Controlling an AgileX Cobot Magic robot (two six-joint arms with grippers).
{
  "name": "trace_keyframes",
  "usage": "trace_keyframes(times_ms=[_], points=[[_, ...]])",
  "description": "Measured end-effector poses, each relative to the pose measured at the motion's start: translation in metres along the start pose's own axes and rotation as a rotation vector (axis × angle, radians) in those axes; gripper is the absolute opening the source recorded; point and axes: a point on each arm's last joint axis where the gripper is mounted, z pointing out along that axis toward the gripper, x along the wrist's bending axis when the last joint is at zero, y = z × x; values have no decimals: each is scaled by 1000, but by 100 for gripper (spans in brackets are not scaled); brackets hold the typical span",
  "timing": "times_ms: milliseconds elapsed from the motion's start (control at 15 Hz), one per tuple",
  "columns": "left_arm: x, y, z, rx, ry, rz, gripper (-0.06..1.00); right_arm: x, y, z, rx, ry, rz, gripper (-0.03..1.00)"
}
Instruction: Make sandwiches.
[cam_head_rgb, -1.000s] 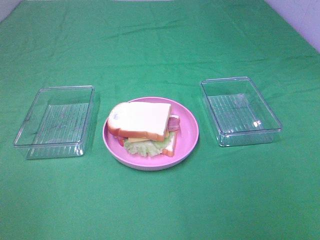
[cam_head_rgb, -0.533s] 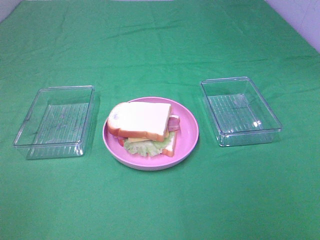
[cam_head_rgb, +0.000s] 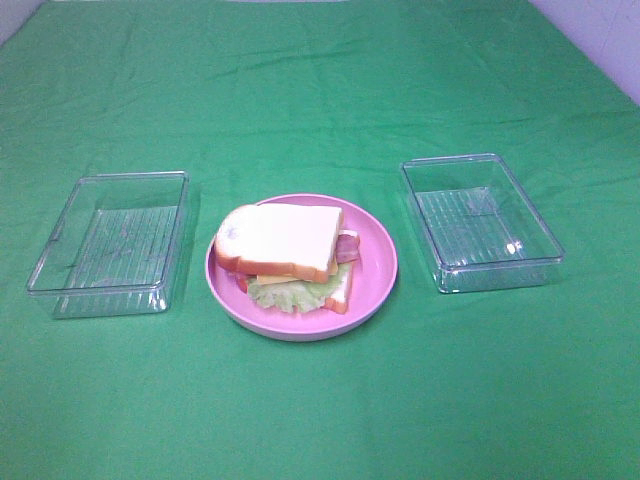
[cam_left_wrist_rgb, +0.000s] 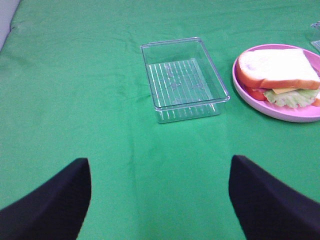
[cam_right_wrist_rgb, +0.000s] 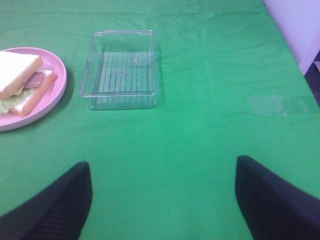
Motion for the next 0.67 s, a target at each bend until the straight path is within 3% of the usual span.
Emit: trace_keyframes(times_ms=[667], points=[[0,0,0,0,-15,8,73,0,0,0,0,4,-3,75]])
